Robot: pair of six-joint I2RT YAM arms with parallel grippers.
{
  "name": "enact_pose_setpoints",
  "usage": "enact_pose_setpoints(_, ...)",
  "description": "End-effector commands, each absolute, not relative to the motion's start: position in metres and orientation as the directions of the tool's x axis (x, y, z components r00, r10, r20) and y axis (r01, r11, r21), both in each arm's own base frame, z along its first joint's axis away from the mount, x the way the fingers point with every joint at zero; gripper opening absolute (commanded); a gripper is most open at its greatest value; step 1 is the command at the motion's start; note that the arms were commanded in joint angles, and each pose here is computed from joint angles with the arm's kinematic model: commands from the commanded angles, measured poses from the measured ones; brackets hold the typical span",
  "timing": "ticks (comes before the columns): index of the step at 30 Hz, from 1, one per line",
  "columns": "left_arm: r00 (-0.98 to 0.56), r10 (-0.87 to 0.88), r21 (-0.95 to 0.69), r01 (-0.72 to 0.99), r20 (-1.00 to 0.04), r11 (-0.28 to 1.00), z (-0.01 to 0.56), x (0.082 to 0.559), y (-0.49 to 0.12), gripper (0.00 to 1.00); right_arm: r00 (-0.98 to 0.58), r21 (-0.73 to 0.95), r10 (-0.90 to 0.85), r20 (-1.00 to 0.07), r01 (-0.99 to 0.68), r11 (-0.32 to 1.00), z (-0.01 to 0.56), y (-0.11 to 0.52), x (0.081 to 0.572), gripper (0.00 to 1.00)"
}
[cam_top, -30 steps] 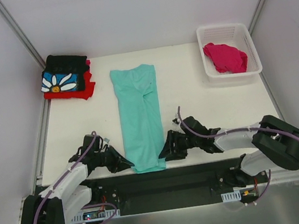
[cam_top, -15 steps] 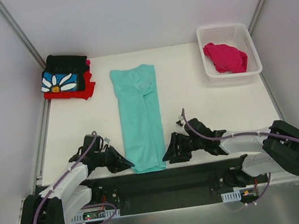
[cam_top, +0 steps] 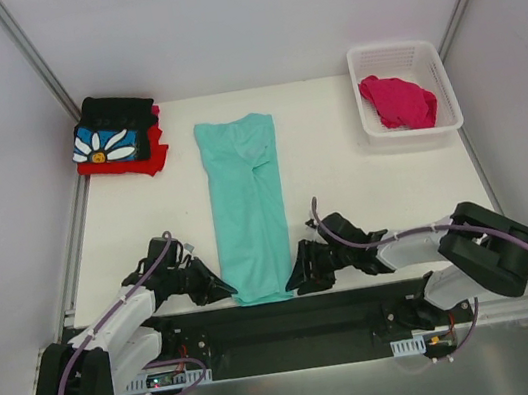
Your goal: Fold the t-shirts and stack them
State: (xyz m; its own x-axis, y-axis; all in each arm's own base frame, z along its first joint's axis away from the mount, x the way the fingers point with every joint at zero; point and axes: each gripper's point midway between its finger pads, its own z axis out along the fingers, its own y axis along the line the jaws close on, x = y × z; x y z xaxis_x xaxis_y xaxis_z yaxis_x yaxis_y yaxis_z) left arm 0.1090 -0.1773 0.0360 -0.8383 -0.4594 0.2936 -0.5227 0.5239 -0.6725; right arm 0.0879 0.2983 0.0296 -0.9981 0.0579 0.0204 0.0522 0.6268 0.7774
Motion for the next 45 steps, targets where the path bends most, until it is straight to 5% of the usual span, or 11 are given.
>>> enact_pose_setpoints(1,-0.833,-0.462,-0.662,-0.533,0.304,0.527,0.039,0.108,-0.178,0.0,-1.0,0.832,0.021,-0.013,0.001,0.555,0.051,0.324,0.095,0.49)
enact_pose_setpoints(10,-0.834,-0.461,-0.664,-0.532,0.304,0.525,0.039,0.107,-0.178,0.0,-1.0,0.839,0.004,-0.015,-0.011,0.545,0.054,0.337,0.095,0.43)
enact_pose_setpoints(17,-0.832,-0.462,-0.665,-0.535,0.308,0.521,0.038,0.105,-0.178,0.0,-1.0,0.841,-0.009,-0.014,-0.016,0.541,0.055,0.336,0.09,0.17)
enact_pose_setpoints(45,-0.844,-0.428,-0.695,-0.518,0.322,0.499,0.067,0.073,-0.182,0.0,-0.997,0.823,-0.045,-0.061,-0.076,0.563,0.092,0.304,0.039,0.11)
